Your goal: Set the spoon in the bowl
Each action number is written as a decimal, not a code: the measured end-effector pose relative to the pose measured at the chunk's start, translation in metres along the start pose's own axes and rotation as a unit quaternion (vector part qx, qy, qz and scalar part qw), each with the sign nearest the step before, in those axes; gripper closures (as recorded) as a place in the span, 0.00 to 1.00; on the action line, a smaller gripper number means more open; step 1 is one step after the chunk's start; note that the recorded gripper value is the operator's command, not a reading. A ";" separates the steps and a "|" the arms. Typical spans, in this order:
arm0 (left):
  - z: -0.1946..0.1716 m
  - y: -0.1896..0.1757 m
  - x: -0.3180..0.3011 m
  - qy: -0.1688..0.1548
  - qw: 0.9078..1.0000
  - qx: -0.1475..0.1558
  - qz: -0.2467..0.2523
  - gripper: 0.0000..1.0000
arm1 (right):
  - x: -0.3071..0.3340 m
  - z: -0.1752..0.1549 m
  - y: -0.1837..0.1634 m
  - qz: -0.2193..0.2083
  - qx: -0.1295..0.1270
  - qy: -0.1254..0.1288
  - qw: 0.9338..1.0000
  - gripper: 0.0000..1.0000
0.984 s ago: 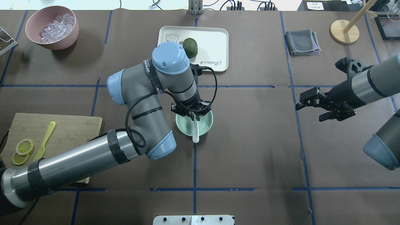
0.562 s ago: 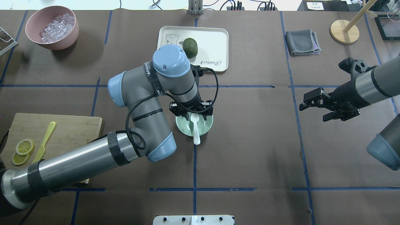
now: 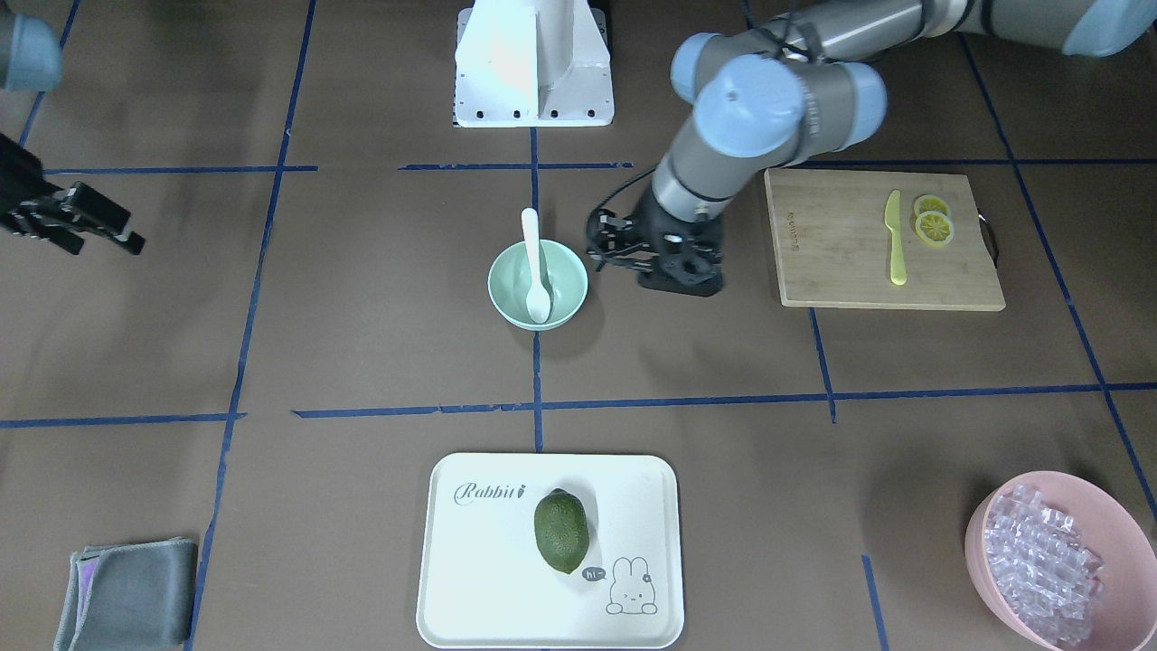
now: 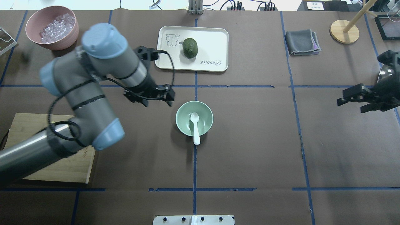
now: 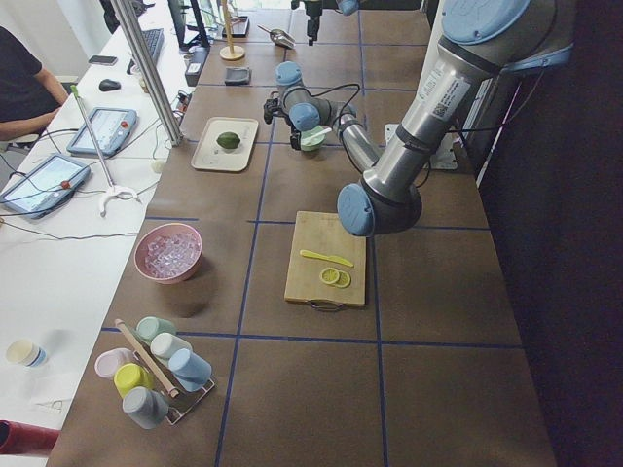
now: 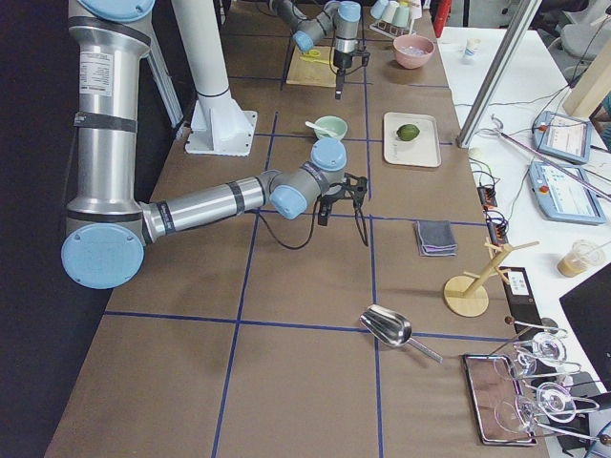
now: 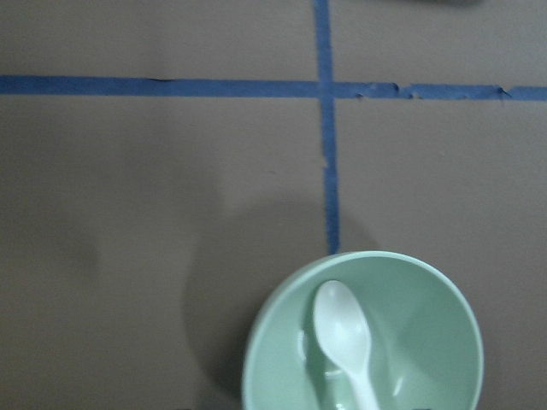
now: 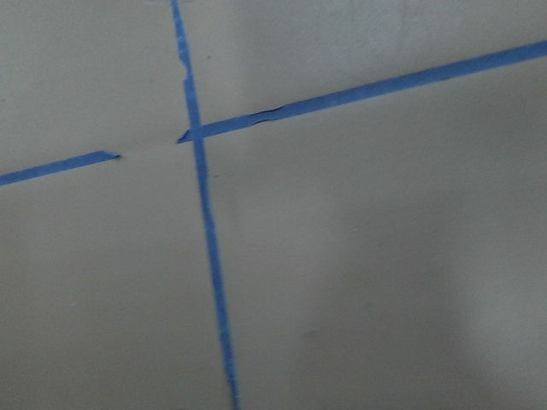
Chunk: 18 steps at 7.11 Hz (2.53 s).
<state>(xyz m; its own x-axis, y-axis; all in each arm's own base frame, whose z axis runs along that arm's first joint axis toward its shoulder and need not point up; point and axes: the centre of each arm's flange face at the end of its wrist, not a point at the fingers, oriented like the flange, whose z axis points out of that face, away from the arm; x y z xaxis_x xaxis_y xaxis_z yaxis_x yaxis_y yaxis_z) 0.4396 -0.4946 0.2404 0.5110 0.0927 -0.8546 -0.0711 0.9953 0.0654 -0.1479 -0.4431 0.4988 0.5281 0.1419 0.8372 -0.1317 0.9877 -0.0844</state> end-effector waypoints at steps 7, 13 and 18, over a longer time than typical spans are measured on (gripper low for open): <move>-0.185 0.026 -0.476 -0.137 0.982 -0.035 0.121 0.07 | 0.206 -0.077 -0.066 -0.155 -0.022 0.099 0.983 0.00; -0.221 0.074 -0.565 -0.085 0.994 -0.052 -0.038 0.00 | 0.197 -0.066 -0.076 -0.141 -0.035 0.099 0.984 0.00; -0.218 0.084 -0.570 -0.083 0.994 -0.055 -0.046 0.00 | 0.189 -0.066 -0.082 -0.094 -0.048 0.103 0.989 0.00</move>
<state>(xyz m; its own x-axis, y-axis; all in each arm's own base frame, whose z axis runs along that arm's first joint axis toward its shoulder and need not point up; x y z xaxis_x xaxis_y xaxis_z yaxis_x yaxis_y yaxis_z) -0.0442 -0.4703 0.6207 0.6535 0.0138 -0.7568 -0.1063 0.9916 -0.0738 0.0181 -0.4934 0.6283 0.6966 -0.0446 0.7160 0.0603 0.9982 0.0035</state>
